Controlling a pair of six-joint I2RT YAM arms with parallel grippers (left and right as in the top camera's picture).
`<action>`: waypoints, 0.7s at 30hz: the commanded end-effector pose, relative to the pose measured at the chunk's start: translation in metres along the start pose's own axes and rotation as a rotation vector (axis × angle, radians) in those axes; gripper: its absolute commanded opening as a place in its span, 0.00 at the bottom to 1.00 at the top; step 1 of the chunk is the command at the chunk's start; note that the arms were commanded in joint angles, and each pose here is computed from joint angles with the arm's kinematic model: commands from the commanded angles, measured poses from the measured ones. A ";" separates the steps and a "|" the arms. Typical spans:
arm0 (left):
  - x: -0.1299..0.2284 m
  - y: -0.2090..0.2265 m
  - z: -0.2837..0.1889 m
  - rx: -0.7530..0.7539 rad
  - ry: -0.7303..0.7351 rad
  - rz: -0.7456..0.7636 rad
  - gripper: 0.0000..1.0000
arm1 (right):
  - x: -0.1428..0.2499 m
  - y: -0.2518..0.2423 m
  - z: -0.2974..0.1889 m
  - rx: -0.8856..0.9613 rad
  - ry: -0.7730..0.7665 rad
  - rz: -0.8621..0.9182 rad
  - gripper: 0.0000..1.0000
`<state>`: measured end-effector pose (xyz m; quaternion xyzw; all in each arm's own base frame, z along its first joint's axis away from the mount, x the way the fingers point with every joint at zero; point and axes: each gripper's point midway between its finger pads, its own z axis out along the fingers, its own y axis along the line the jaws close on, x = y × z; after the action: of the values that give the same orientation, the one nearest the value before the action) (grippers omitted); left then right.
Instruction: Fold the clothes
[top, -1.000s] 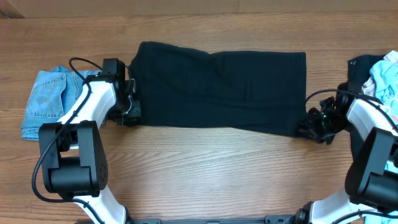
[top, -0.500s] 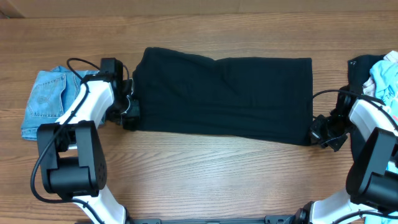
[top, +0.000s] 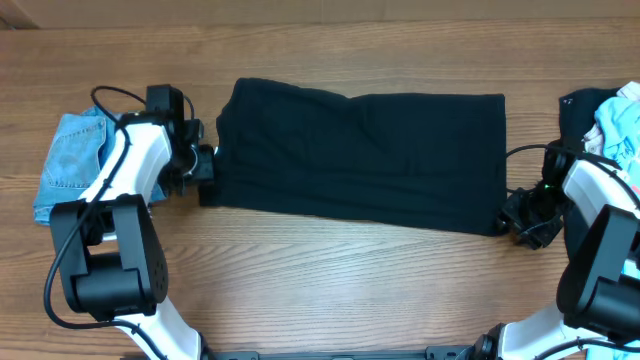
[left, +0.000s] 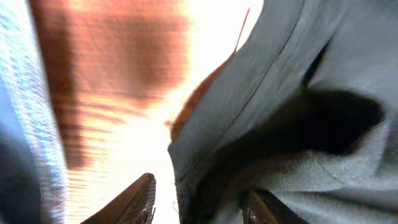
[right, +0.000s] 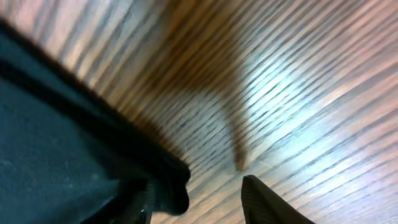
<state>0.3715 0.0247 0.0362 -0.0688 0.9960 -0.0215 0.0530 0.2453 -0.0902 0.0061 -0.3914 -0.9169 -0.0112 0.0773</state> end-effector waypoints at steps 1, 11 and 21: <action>-0.045 0.000 -0.058 -0.013 -0.129 0.006 0.48 | -0.031 0.005 -0.032 -0.030 -0.121 0.016 0.59; -0.142 -0.088 -0.153 0.240 -0.519 0.273 0.68 | -0.047 0.109 -0.175 -0.591 -0.361 -0.360 0.74; -0.207 -0.139 -0.009 0.401 -0.526 0.165 0.71 | -0.045 0.117 -0.179 -0.626 -0.366 -0.385 0.75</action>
<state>0.5849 -0.0754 0.0964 0.0560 0.9271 -0.1659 0.3313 0.3817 -0.0603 0.1612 -0.2283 -0.9257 -0.2253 -0.2006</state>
